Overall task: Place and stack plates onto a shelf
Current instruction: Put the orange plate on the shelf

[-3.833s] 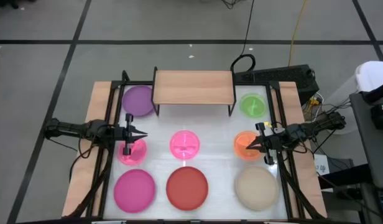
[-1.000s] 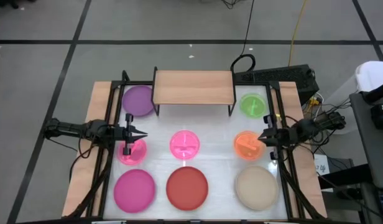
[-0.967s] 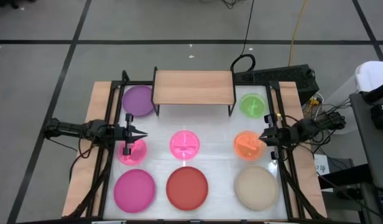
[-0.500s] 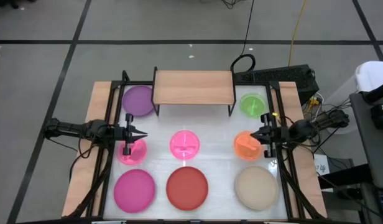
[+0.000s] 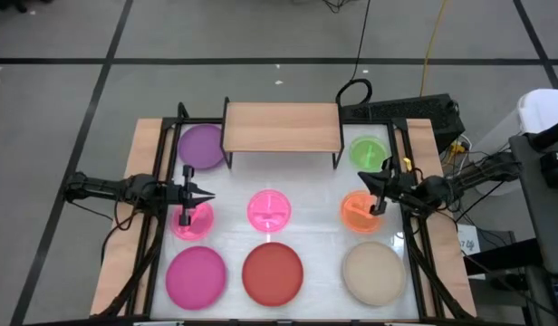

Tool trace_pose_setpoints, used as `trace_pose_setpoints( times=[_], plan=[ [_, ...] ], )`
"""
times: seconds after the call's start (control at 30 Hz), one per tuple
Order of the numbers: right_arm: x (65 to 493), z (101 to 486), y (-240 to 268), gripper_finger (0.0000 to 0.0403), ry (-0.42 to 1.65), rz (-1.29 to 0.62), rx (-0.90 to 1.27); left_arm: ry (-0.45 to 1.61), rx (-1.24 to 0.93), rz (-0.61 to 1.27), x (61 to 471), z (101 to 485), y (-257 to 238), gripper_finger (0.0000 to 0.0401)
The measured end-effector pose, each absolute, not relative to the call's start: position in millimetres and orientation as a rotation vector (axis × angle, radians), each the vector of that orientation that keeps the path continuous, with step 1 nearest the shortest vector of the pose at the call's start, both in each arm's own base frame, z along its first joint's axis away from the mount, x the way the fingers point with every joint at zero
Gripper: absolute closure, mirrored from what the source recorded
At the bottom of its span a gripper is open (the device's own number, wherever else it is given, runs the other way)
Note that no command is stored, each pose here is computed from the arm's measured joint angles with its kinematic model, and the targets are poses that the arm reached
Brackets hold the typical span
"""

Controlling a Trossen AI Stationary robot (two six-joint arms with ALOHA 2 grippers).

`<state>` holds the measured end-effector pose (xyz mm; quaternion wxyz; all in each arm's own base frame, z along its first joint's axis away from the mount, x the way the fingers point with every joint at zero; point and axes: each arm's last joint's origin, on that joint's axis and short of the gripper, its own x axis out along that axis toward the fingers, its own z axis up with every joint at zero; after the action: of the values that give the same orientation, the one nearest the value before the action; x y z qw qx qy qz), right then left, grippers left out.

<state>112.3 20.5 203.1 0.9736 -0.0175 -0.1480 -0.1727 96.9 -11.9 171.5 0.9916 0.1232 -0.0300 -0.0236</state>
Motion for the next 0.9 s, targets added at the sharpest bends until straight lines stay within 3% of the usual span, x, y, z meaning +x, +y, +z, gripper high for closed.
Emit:
trace_pose_setpoints(
  times=[0.3, 0.57, 0.9],
  plan=[
    [128.0, 188.7, 12.8, 0.0403, -0.155, -0.432, -0.150, -0.060, 0.247, -0.047, 96.9, 171.5, -11.9, 0.0366],
    [147.6, 186.1, 16.8, 0.0403, -0.041, -0.249, -0.099, -0.060, 0.247, -0.047, 96.9, 171.5, -11.9, 0.0366],
    [169.0, 177.0, 22.8, 0.0403, 0.120, -0.185, -0.101, -0.060, 0.247, -0.047, 96.9, 171.5, -11.9, 0.0366]
  ],
)
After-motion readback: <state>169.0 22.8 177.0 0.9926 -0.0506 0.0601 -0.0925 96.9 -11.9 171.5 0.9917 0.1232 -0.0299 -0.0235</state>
